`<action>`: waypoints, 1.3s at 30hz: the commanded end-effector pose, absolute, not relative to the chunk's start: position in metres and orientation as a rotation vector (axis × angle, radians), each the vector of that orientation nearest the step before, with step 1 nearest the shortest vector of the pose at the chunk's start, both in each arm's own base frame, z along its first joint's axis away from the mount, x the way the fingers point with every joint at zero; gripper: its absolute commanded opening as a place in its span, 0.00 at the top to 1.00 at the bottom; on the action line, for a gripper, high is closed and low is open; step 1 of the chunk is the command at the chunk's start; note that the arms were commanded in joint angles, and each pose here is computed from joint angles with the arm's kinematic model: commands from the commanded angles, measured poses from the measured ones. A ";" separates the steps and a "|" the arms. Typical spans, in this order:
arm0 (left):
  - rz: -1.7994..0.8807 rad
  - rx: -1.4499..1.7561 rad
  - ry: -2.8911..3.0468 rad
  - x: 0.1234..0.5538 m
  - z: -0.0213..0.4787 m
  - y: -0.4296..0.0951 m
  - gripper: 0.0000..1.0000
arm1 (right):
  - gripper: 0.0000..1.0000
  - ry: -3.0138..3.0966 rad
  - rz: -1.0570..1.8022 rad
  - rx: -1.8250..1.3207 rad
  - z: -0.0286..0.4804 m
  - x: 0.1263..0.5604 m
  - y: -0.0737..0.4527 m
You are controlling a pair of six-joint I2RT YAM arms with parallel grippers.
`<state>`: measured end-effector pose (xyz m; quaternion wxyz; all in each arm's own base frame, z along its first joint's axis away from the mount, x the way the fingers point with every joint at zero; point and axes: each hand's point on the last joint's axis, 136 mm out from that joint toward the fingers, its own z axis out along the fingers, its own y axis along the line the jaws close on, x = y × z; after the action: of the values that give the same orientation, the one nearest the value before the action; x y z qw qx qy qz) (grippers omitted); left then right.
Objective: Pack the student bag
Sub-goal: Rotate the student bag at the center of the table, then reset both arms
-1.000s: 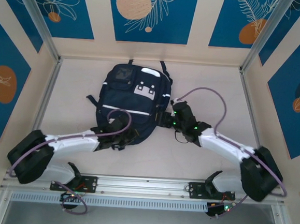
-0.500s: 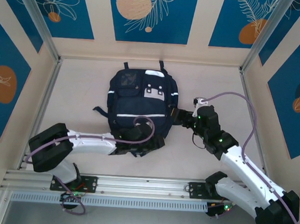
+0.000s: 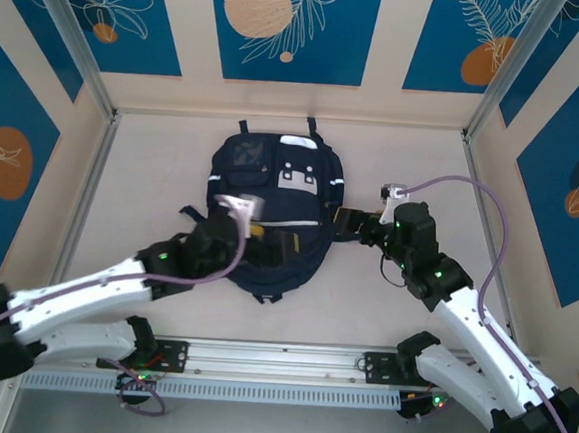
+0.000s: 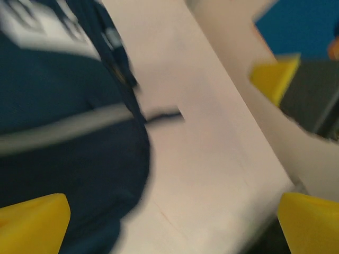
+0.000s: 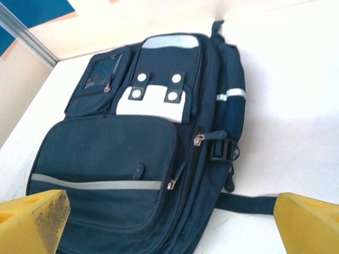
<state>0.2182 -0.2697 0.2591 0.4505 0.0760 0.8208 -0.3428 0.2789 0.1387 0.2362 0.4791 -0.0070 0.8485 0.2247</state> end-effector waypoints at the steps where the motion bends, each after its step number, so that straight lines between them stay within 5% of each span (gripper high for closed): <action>1: -0.175 0.155 1.693 0.256 0.271 -0.174 0.00 | 0.01 1.976 0.425 -0.024 0.256 0.295 0.125; 4: -0.016 0.194 1.354 0.260 0.273 -0.137 0.00 | 0.01 1.867 0.317 -0.100 0.254 0.310 0.119; 7: 0.196 0.198 1.532 0.286 0.220 -0.095 0.00 | 0.01 1.800 0.198 -0.080 0.233 0.328 0.099; 18: 0.360 0.182 1.829 0.334 0.129 -0.042 0.00 | 0.01 1.959 -0.005 0.038 0.116 0.368 0.031; 28: 0.115 0.071 1.801 0.380 0.105 -0.018 0.00 | 0.01 1.797 0.180 0.080 0.103 0.375 0.008; 33: 0.036 0.157 1.882 0.394 0.093 -0.031 0.00 | 0.01 1.859 0.372 -0.164 0.102 0.383 0.047; 39: 0.094 0.040 1.904 0.394 0.092 -0.011 0.00 | 0.01 1.924 0.213 0.007 0.095 0.394 0.021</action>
<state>0.3941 -0.0165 0.0896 0.5745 0.0392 0.8164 0.0449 0.3923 0.0311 0.0965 0.5662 -0.0226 0.8150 0.1212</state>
